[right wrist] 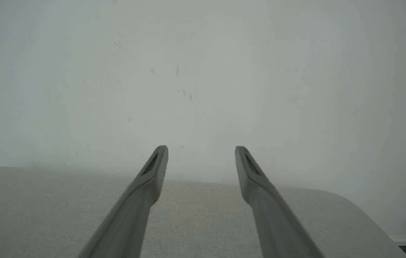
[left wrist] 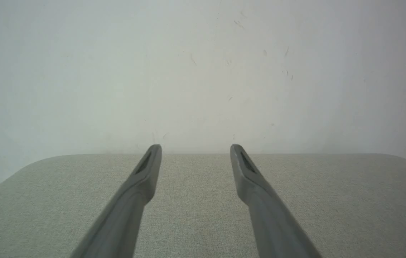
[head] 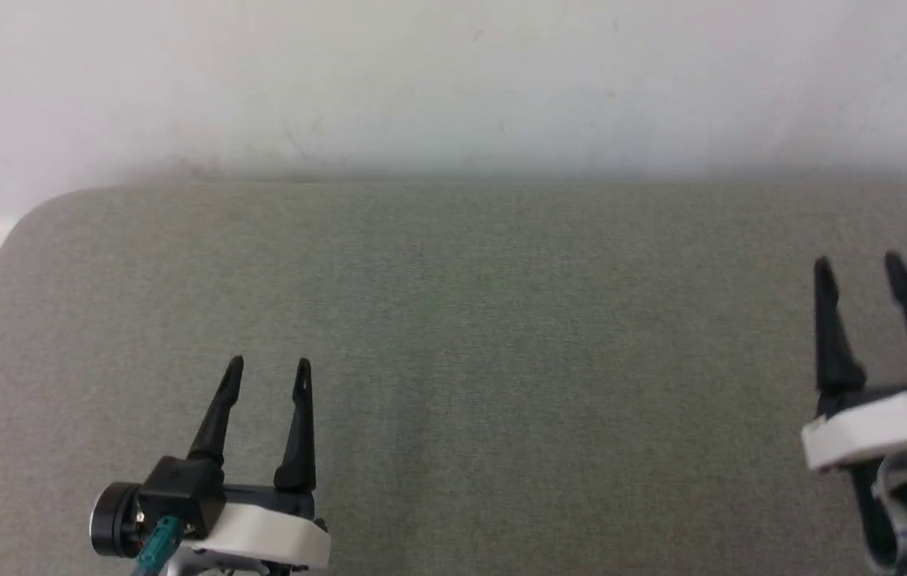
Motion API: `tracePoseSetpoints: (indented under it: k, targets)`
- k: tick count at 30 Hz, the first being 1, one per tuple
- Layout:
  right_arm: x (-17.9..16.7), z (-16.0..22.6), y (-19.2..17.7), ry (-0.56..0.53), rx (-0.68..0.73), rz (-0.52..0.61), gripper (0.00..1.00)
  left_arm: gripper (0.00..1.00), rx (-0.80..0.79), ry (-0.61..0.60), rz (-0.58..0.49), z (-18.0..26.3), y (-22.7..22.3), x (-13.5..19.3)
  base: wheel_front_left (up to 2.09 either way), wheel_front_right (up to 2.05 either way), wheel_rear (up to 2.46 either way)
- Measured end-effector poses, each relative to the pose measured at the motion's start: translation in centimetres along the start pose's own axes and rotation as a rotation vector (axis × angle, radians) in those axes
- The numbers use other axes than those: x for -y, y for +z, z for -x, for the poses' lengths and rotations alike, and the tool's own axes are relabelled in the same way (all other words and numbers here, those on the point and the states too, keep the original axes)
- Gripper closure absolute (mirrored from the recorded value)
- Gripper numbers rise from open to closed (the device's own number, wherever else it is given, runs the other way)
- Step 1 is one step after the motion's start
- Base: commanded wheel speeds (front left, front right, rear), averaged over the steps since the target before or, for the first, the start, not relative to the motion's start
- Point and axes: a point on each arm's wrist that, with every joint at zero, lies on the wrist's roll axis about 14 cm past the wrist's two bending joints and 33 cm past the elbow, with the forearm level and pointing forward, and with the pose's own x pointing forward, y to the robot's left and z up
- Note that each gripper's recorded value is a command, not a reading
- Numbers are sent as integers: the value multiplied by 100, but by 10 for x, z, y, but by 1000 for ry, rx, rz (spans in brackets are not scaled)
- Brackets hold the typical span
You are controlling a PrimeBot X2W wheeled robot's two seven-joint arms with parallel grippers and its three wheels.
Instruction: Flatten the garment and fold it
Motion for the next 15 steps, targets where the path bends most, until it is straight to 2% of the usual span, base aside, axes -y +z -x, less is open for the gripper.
tracePoseSetpoints:
  k: [6,15]
  targets:
    - [-22,30,-33,19,-80,-57,0,0,-2,37,-7,15,2,-9,0,0,0]
    - [-34,46,-46,48,-110,-72,0,0,-17,50,-12,24,-1,-11,0,0,0]
